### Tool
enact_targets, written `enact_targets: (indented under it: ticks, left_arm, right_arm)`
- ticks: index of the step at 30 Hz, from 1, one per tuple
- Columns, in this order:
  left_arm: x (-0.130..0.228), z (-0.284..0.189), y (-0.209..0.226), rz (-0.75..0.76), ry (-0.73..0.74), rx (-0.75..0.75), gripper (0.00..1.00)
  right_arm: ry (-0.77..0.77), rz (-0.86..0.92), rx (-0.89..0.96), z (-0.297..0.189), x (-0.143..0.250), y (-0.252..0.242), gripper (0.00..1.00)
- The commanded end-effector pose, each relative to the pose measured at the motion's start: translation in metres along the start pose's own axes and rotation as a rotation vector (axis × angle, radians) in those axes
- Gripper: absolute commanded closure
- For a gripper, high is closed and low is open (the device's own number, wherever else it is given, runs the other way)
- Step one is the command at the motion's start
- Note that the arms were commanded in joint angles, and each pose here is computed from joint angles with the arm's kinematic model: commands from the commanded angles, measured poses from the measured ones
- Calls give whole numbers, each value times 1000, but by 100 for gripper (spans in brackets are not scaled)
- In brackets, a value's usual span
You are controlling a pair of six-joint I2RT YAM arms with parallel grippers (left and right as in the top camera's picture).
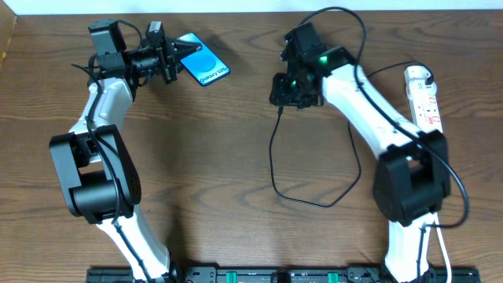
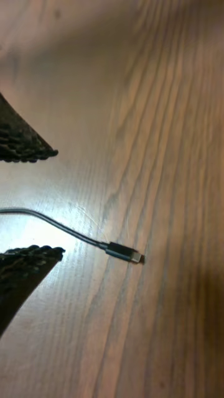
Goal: Plug charger to phone and switch on socket
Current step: 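Lower the right gripper over the black cable's USB-C connector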
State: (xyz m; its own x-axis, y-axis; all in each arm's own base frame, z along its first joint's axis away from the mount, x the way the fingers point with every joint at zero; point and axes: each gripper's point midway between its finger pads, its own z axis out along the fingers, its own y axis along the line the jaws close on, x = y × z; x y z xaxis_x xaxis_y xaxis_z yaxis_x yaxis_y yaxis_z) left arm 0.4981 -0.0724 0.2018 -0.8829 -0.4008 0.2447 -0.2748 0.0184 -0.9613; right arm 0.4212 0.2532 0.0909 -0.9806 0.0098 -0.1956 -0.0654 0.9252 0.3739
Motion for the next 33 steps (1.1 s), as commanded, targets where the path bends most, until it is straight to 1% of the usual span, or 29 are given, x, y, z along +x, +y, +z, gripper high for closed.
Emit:
enact_targets:
  ticks: [1,6,16,24,28,33]
  left_arm:
    - [10,-3,-17,53,34,21,93]
    - [10,-3,-17,53,33,21,93]
    - [10,-3,-17,53,34,21,93]
    - [10,-3,-17,53,34,21,93]
    - [10,-3,-17,53,34,21,93]
    - [10,-3,-17,53,34,21,93]
  right_arm:
    - [16,77,40,17,-1,-9,63]
    - [51,88,65,38,6,-16,68]
    - [103,154,140,77,21,-32,71]
    - [110,153,185,95,25,-44,71]
    - [106,149,189,96,24,-44,71]
    - [99,131,181,99,26,-36,76]
